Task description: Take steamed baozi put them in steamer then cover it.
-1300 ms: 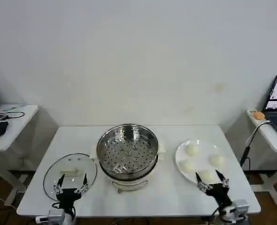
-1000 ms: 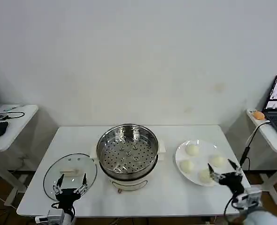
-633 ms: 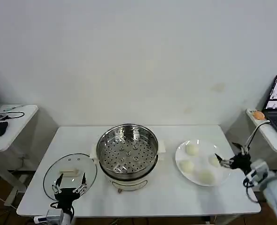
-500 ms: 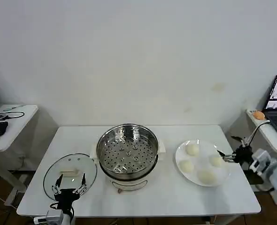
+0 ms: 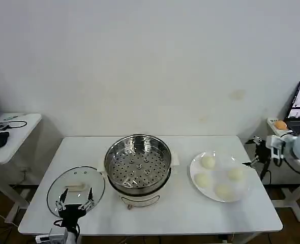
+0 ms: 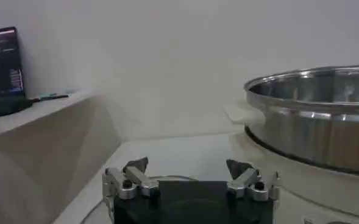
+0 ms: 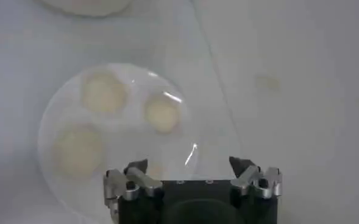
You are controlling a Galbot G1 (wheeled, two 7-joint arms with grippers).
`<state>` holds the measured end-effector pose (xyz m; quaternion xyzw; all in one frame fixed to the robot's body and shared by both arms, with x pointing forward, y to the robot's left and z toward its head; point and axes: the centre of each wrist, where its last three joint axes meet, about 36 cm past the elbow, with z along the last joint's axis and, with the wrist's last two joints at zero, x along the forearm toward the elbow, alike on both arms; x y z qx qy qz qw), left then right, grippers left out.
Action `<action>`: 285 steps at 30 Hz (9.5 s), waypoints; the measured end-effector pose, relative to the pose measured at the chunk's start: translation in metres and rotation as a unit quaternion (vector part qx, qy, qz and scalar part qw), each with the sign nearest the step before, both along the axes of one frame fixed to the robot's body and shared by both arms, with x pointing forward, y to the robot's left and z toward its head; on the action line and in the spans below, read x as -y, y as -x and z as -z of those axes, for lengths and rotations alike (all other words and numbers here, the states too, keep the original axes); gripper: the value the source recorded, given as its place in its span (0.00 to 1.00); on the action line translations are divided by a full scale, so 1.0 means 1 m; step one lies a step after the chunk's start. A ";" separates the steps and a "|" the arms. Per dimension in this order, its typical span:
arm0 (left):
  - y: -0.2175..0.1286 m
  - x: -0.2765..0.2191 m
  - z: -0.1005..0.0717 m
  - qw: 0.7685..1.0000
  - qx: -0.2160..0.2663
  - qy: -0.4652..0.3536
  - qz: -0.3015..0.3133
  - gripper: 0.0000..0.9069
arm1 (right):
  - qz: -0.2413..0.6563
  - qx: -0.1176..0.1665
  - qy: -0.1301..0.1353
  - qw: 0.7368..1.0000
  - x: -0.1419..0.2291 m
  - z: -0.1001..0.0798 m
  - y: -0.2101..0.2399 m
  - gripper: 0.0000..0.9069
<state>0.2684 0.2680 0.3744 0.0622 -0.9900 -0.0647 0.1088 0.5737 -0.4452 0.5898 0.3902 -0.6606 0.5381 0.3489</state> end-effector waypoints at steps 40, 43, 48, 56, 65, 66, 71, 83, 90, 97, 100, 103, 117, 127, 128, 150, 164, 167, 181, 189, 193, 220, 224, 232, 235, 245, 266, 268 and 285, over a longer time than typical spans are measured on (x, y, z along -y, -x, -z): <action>0.004 -0.001 0.011 1.000 -0.017 0.000 -0.005 1.00 | -0.066 -0.088 0.049 0.993 -0.111 0.119 -0.120 1.00; 0.005 -0.001 0.012 1.000 -0.019 0.001 -0.006 1.00 | -0.065 -0.089 0.051 0.993 -0.113 0.123 -0.121 1.00; 0.006 -0.001 0.013 1.000 -0.020 0.000 -0.006 1.00 | -0.061 -0.087 0.052 0.993 -0.114 0.130 -0.122 1.00; 0.007 -0.001 0.013 1.000 -0.020 0.001 -0.006 1.00 | -0.050 -0.087 0.055 0.993 -0.110 0.135 -0.124 1.00; 0.007 0.000 0.013 1.000 -0.021 0.001 -0.006 1.00 | -0.039 -0.087 0.054 0.994 -0.107 0.136 -0.125 0.72; 0.007 0.000 0.013 1.000 -0.021 0.001 -0.006 1.00 | -0.038 -0.087 0.053 0.994 -0.107 0.136 -0.125 0.72; 0.007 0.000 0.014 1.000 -0.020 0.001 -0.005 1.00 | -0.035 -0.087 0.049 0.994 -0.107 0.138 -0.125 0.71; 0.005 0.001 0.016 1.000 -0.022 0.003 -0.004 1.00 | -0.025 -0.072 0.036 0.996 -0.095 0.118 -0.123 0.66; 0.004 0.001 0.016 1.000 -0.020 0.003 -0.004 1.00 | -0.023 -0.047 0.031 0.998 -0.084 0.079 -0.122 0.66; 0.003 0.002 0.013 1.000 -0.017 0.002 -0.002 1.00 | -0.059 -0.008 0.004 0.998 -0.105 -0.002 -0.130 0.66; 0.003 0.003 0.013 1.000 -0.016 0.003 -0.002 1.00 | -0.086 0.007 -0.009 0.996 -0.124 -0.042 -0.136 0.66; 0.004 0.003 0.011 1.000 -0.017 0.004 -0.005 1.00 | -0.121 0.016 -0.020 0.992 -0.150 -0.077 -0.141 0.66; 0.010 0.006 0.008 1.000 -0.016 0.010 -0.018 1.00 | -0.393 0.031 -0.004 0.919 -0.291 -0.145 -0.140 0.66; 0.018 0.006 0.007 0.999 -0.018 0.013 -0.029 1.00 | -0.589 0.050 0.049 0.805 -0.362 -0.125 -0.126 0.67; 0.018 0.007 0.007 0.999 -0.018 0.013 -0.030 1.00 | -0.602 0.053 0.054 0.795 -0.366 -0.123 -0.125 0.67; 0.015 0.010 0.017 0.999 -0.028 0.016 -0.031 1.00 | -0.709 0.041 0.129 0.692 -0.417 -0.053 -0.124 0.67; 0.018 0.010 0.023 0.999 -0.036 0.018 -0.033 1.00 | -0.701 0.038 0.150 0.696 -0.424 -0.020 -0.138 0.67; 0.018 0.010 0.024 0.999 -0.037 0.018 -0.033 1.00 | -0.696 0.041 0.150 0.701 -0.426 -0.015 -0.141 0.67; 0.020 0.013 0.028 0.999 -0.039 0.020 -0.031 1.00 | -0.683 0.052 0.153 0.712 -0.432 -0.008 -0.146 1.00; 0.018 0.012 0.028 0.999 -0.037 0.020 -0.029 1.00 | -0.670 0.057 0.151 0.725 -0.431 -0.016 -0.144 1.00; 0.017 0.012 0.028 0.999 -0.038 0.019 -0.027 1.00 | -0.661 0.065 0.138 0.735 -0.426 -0.028 -0.142 1.00; 0.005 0.009 0.008 1.000 -0.019 0.015 0.001 1.00 | -0.276 -0.009 -0.018 0.961 -0.215 -0.161 -0.069 1.00; 0.005 0.009 0.005 1.000 -0.017 0.014 0.005 1.00 | -0.201 -0.047 -0.031 0.978 -0.182 -0.143 -0.052 1.00; 0.006 0.012 -0.001 1.000 -0.012 0.016 0.010 1.00 | -0.106 -0.120 -0.047 0.986 -0.149 -0.082 -0.034 1.00; 0.007 0.012 -0.002 1.000 -0.013 0.016 0.009 1.00 | -0.089 -0.141 -0.038 0.985 -0.144 -0.053 -0.030 1.00; 0.008 0.009 0.003 1.000 -0.019 0.016 0.001 1.00 | -0.062 -0.167 0.004 0.984 -0.144 0.022 -0.031 1.00; 0.005 0.007 0.012 0.999 -0.027 0.016 -0.007 1.00 | -0.044 -0.165 0.059 0.984 -0.155 0.095 -0.055 1.00; 0.005 0.006 0.013 0.999 -0.029 0.016 -0.007 1.00 | -0.046 -0.165 0.061 0.983 -0.159 0.098 -0.057 1.00; 0.002 0.004 0.020 0.999 -0.035 0.018 -0.010 1.00 | -0.053 -0.185 0.073 0.979 -0.173 0.129 -0.064 1.00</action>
